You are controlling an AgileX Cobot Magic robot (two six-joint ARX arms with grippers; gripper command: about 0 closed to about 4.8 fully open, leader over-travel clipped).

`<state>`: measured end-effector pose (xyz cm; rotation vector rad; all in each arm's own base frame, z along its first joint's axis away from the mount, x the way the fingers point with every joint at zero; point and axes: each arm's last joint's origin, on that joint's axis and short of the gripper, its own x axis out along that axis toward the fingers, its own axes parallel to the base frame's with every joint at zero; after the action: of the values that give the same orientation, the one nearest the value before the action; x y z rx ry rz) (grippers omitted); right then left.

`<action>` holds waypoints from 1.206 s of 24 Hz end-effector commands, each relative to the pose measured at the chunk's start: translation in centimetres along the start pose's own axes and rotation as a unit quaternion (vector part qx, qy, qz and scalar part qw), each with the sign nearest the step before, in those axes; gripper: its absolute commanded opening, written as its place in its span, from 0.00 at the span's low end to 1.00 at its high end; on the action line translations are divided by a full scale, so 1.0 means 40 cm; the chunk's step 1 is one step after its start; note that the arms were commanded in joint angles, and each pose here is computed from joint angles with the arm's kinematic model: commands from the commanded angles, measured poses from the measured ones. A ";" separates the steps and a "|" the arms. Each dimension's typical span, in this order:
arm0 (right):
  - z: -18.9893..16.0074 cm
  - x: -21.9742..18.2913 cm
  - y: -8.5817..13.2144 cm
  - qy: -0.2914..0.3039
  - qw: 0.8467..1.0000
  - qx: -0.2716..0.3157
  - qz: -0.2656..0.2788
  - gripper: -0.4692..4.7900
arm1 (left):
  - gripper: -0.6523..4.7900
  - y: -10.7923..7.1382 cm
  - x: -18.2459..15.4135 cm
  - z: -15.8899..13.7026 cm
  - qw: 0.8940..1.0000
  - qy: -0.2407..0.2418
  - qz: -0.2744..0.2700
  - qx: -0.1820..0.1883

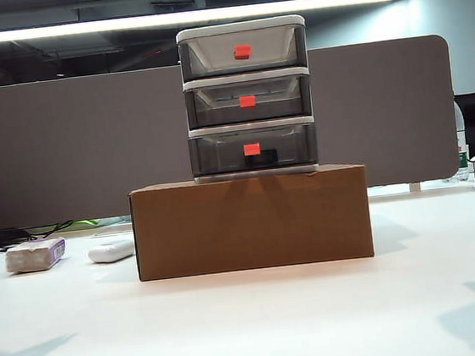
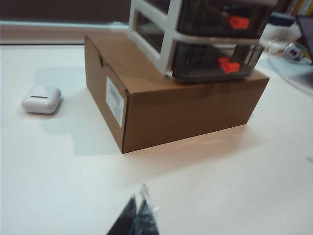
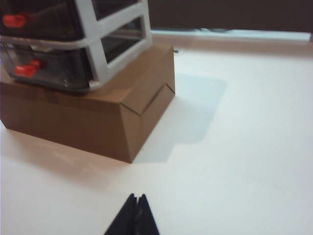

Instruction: Open the third layer of the drawer on the table, pick up the transparent tape on the table and put it in, and finally close the drawer.

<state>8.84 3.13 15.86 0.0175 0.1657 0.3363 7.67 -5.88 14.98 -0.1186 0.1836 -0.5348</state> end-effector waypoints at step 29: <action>0.014 0.002 -0.049 -0.077 0.995 -0.044 -0.053 0.08 | 0.11 0.144 -0.039 0.058 0.978 -0.092 0.184 0.032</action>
<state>9.63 1.28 16.18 -0.0513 0.0297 0.2320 9.72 -0.09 16.08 -0.0687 0.0367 -0.1561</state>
